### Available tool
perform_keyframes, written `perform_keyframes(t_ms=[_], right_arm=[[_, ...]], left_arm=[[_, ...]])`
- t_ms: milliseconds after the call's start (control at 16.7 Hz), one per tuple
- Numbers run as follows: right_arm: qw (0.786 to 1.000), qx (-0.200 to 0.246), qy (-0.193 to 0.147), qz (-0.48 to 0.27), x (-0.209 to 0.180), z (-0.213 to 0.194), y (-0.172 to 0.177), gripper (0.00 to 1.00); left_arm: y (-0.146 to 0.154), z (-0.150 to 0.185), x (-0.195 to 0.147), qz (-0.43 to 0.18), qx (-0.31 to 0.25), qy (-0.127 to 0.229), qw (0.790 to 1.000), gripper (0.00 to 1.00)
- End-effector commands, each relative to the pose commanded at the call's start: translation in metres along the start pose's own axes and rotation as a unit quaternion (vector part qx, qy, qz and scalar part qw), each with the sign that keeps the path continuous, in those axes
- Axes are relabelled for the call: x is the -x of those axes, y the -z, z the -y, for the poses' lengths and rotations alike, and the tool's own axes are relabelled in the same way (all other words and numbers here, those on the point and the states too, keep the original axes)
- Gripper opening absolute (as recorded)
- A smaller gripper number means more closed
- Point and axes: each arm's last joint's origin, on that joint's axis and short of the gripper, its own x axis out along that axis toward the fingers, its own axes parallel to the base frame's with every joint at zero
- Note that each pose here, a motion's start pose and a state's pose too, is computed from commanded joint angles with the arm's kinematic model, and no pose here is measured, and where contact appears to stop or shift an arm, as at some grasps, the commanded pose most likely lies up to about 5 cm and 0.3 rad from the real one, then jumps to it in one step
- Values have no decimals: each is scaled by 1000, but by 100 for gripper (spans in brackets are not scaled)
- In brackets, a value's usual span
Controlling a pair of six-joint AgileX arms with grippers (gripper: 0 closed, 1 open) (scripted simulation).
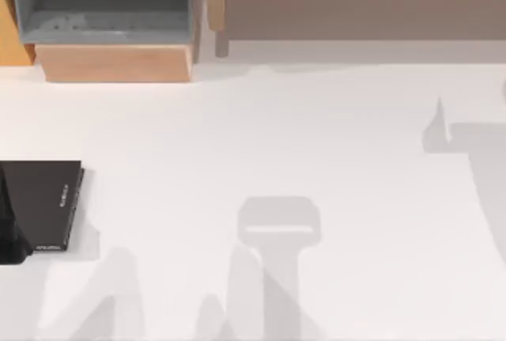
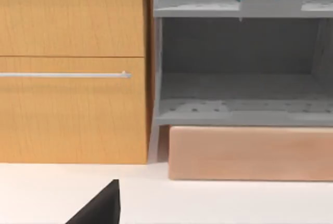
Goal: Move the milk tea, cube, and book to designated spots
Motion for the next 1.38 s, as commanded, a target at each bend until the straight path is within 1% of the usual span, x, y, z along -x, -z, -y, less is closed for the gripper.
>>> perform_keyframes(t_ms=[120,240,420,540,720,1080,1200,1380], right_arm=[[1000,0,-1,0,35,9,43,100],[1000,-1,-2,-2,56,15,88,100],[1000,-1,-5,-6,70,19,140,100],[1000,-1,-6,-7,72,21,163,100],[1000,-1,-7,-8,73,22,176,100],[1000,-1,-7,-8,73,22,176,100],[1000,-1,-7,-8,73,22,176,100],[1000,-1,-7,-8,73,22,176,100]], left_arm=[[0,0,0,0,0,0,1000,100],[0,0,0,0,0,0,1000,100],[0,0,0,0,0,0,1000,100],[0,0,0,0,0,0,1000,100],[0,0,0,0,0,0,1000,100],[-3,0,0,2,0,0,1000,100],[-16,1,-1,10,0,2,1000,100],[-49,2,-9,20,2,3,1000,100]])
